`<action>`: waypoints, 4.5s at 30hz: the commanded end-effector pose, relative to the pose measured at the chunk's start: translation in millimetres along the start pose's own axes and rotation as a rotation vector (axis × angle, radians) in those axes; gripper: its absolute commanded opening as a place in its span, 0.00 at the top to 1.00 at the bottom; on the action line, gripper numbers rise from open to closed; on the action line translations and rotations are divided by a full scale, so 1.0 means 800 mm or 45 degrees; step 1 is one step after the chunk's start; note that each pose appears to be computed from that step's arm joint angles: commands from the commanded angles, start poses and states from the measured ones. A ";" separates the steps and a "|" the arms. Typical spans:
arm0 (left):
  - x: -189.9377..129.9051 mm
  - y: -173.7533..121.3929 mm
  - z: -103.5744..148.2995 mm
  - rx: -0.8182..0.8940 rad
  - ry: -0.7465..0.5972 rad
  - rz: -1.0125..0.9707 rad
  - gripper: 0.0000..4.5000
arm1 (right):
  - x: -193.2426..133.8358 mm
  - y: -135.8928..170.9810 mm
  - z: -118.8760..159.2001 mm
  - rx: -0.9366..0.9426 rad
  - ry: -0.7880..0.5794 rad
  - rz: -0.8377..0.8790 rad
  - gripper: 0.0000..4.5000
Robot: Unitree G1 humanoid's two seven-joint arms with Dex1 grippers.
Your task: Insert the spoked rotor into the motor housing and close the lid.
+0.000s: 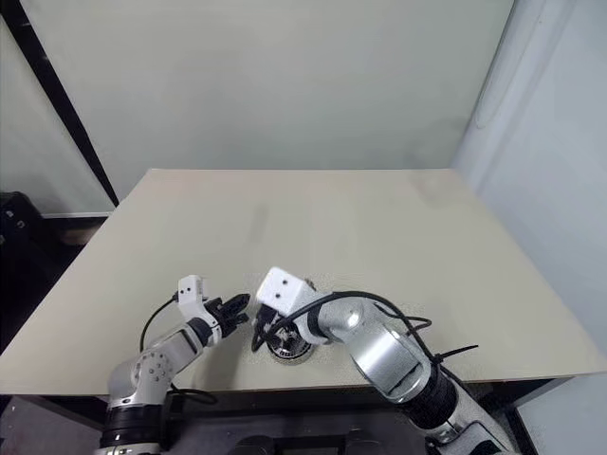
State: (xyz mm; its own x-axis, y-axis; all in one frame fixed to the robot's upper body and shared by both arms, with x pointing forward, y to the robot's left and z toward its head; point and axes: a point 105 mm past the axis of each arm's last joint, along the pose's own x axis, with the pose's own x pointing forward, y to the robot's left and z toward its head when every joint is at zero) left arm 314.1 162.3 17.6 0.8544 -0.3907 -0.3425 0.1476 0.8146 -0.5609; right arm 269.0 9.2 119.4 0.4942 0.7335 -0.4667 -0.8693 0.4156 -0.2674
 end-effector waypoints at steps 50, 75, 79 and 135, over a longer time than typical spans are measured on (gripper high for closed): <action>-0.046 -0.061 0.028 0.397 0.107 -0.456 1.00 | -0.005 -0.027 -0.080 0.111 -0.092 0.251 0.01; -0.066 -0.060 0.018 0.475 0.216 -0.493 1.00 | 0.031 -0.007 -0.108 0.075 -0.064 0.392 0.21; -0.066 -0.060 0.018 0.472 0.217 -0.488 1.00 | 0.031 -0.005 -0.108 0.078 -0.058 0.390 0.28; -0.069 -0.047 -0.007 0.646 0.359 -0.597 1.00 | 0.045 0.004 -0.135 0.172 0.428 0.215 0.28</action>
State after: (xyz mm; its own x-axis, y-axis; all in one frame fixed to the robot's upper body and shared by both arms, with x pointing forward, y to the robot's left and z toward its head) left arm 254.2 153.2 43.0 0.4908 -0.7761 -0.3960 0.7071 0.6204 -0.3394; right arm 281.1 -8.3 25.2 0.2794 0.6563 -0.7009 -0.9397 0.3367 -0.0593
